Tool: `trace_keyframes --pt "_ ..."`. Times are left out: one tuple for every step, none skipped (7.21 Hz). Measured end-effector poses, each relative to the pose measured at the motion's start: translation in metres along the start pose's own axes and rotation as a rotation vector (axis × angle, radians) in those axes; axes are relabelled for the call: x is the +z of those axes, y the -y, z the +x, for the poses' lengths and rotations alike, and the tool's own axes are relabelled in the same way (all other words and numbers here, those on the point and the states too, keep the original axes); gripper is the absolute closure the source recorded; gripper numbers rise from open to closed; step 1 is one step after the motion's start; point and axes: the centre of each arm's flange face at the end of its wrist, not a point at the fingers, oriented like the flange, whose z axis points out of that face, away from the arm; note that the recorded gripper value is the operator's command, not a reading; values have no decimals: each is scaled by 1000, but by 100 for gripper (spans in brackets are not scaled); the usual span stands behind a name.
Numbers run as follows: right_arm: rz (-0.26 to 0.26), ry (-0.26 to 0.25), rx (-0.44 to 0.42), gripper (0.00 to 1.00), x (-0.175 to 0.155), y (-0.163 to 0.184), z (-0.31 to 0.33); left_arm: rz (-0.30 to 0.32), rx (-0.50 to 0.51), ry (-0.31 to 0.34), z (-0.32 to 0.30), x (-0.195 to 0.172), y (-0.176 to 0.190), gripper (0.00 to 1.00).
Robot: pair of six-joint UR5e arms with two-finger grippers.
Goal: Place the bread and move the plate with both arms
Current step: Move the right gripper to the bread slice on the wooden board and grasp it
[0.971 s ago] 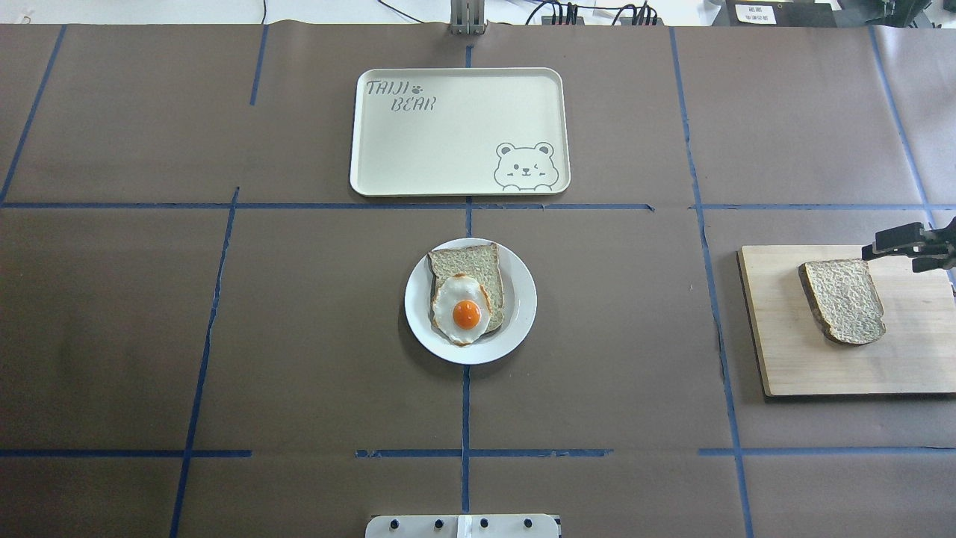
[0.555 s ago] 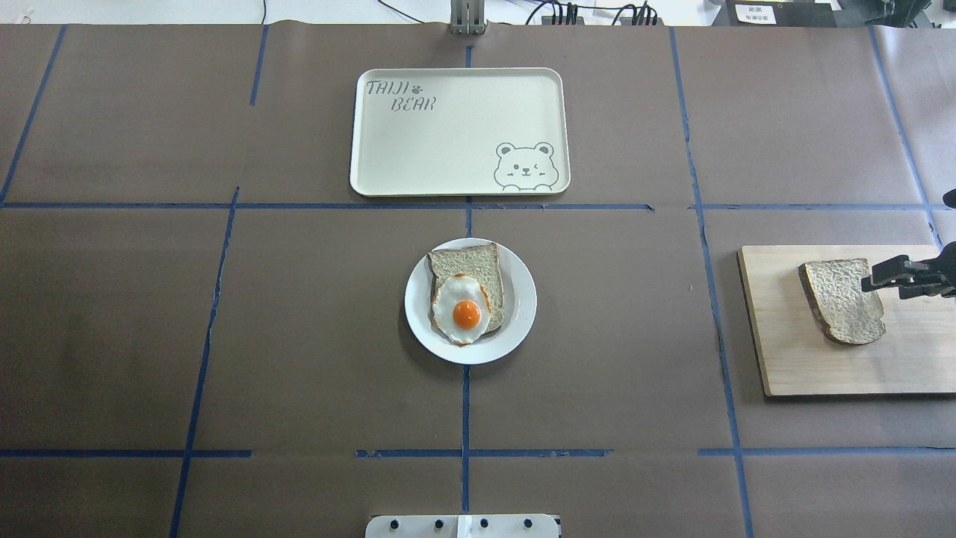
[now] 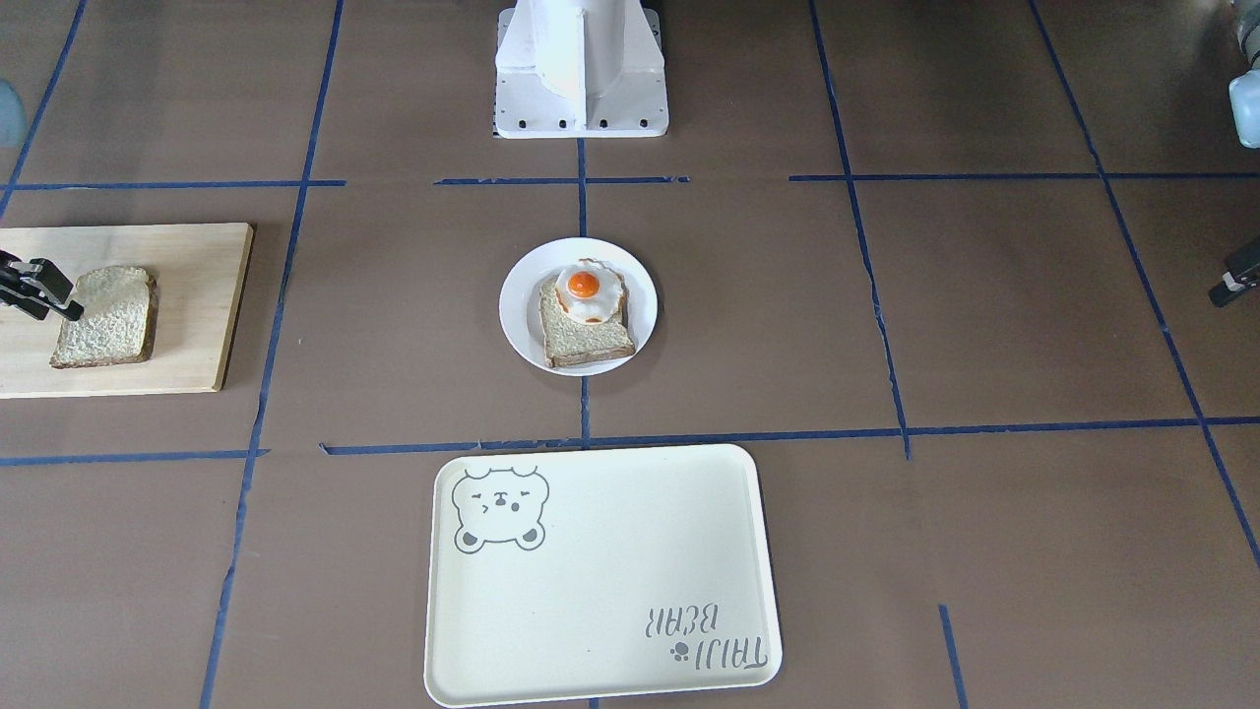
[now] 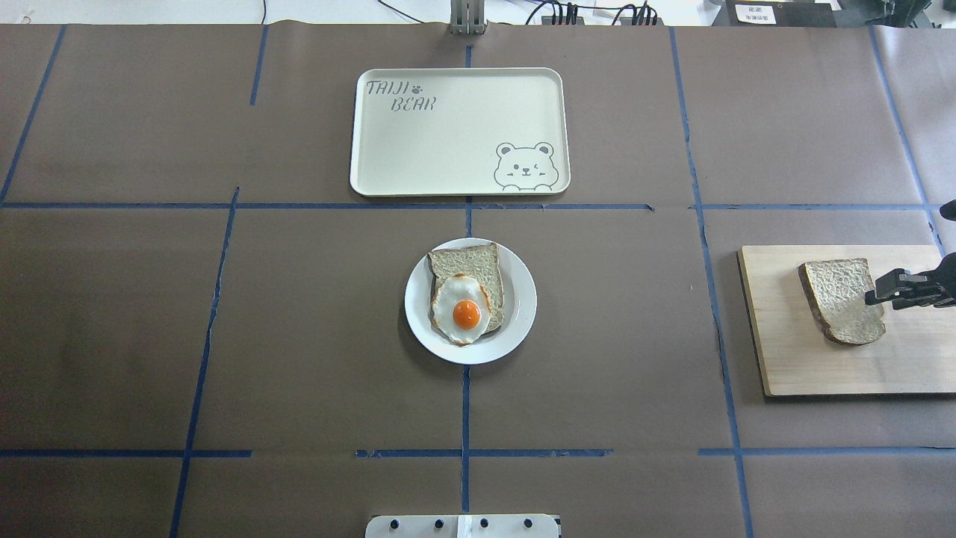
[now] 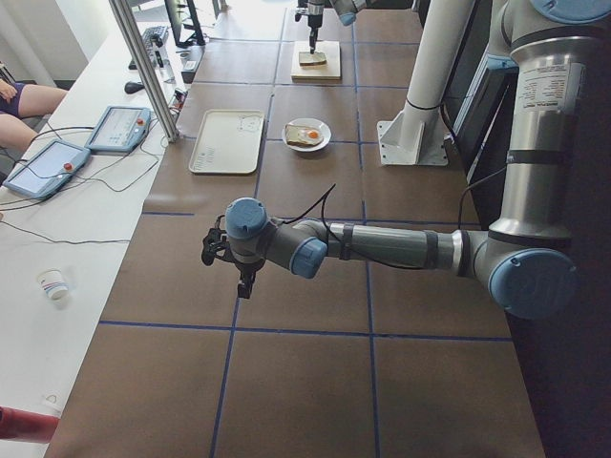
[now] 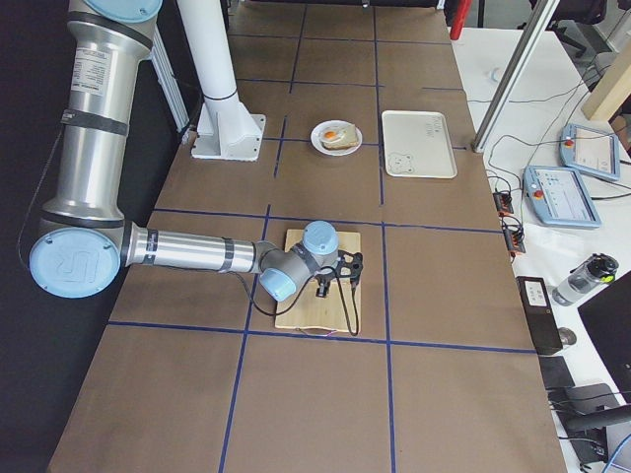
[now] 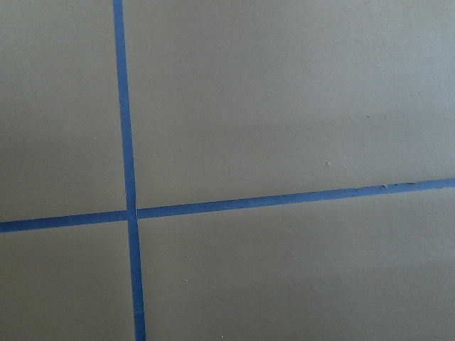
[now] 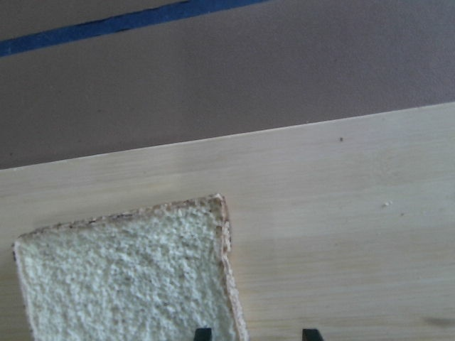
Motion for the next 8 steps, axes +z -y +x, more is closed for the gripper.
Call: trace_keyframes --pt "-1 -1 -7 47 2 -1 -3 -1 -1 0 -1 1 0 0" --pt "1 -5 -14 50 4 -1 -6 -2 -2 1 -1 1 -1 0" --pt "2 -8 -18 66 6 -2 -7 -2 -2 1 -2 1 -1 0" --pt "1 -10 -20 86 6 -2 -7 -3 -2 1 -2 1 -1 0" --pt "2 -10 -21 98 6 -2 -7 -3 -2 1 -2 1 -1 0" --pt "1 -10 -21 100 6 -3 -7 -3 -1 1 -2 1 0 0" --pt "1 -9 -22 100 6 -3 -8 -3 -2 1 -2 2 0 0" --pt "2 -9 -23 100 6 -3 -8 -3 -2 1 -2 2 0 0"
